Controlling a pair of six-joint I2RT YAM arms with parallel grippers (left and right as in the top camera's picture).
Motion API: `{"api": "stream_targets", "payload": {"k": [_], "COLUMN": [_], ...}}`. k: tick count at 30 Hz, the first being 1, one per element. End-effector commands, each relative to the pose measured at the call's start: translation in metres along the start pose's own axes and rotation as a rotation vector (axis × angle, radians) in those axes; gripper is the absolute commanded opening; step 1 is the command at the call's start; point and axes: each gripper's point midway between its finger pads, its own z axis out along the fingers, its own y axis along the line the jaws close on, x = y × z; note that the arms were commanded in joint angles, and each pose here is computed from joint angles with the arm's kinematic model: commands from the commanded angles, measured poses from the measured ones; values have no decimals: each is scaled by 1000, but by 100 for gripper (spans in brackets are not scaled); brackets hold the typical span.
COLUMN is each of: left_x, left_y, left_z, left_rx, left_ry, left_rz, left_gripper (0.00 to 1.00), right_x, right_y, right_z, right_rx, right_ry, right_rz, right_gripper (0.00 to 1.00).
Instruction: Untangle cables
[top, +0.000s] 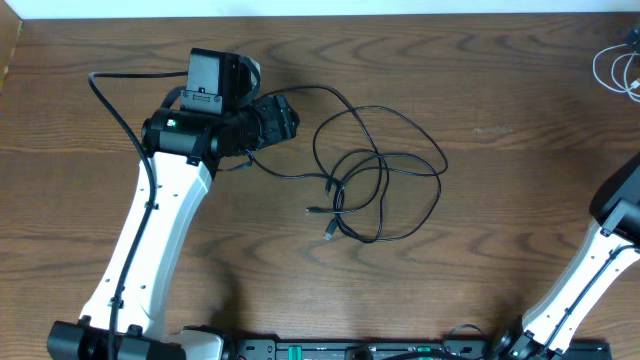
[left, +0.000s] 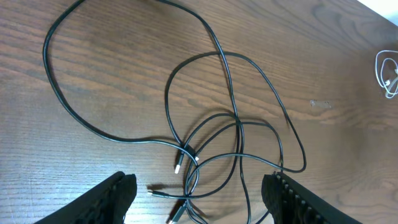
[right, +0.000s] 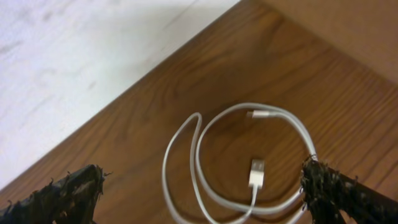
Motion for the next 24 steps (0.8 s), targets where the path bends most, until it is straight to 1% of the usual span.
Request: {"api": "stream_targets", "payload": {"k": [1, 4, 8, 10, 11, 13, 14, 18, 19, 22, 24], "left_x": [-1, -1, -1, -3, -3, -5, -5, -4, -3, 1, 5], "left_y": [3, 3, 3, 6, 8, 10, 11, 12, 12, 13, 9], "left_z": [2, 2, 2, 2, 2, 2, 2, 1, 1, 2, 4], "left_rx": [-13, -13, -14, -29, -38, -54, -57, -59, -62, -65, -37], "left_ry": [0, 0, 0, -7, -12, -20, -21, -17, -11, 7, 30], "left_rz": [-1, -1, 10, 10, 10, 10, 12, 38, 58, 96, 124], "left_gripper": [70, 70, 70, 70, 70, 70, 70, 70, 70, 70, 70], "right_x": [-37, -33, -16, 2, 18, 40, 59, 122, 141, 177, 198], "right_y": [37, 68, 126, 152, 166, 184, 195, 221, 225, 226, 227], "right_z": [-55, -95, -145, -166, -178, -191, -200, -222, -226, -234, -241], "right_rx": [-142, -272, -534, -626, -664, -709, -732, -726, -691, -568, -505], "right_ry": [-29, 49, 163, 247, 310, 390, 452, 626, 670, 759, 803], "right_rz": [-10, -14, -27, -29, -30, -56, -80, -222, -273, -371, -447], "right_gripper": [99, 99, 99, 99, 99, 99, 99, 99, 99, 99, 99]}}
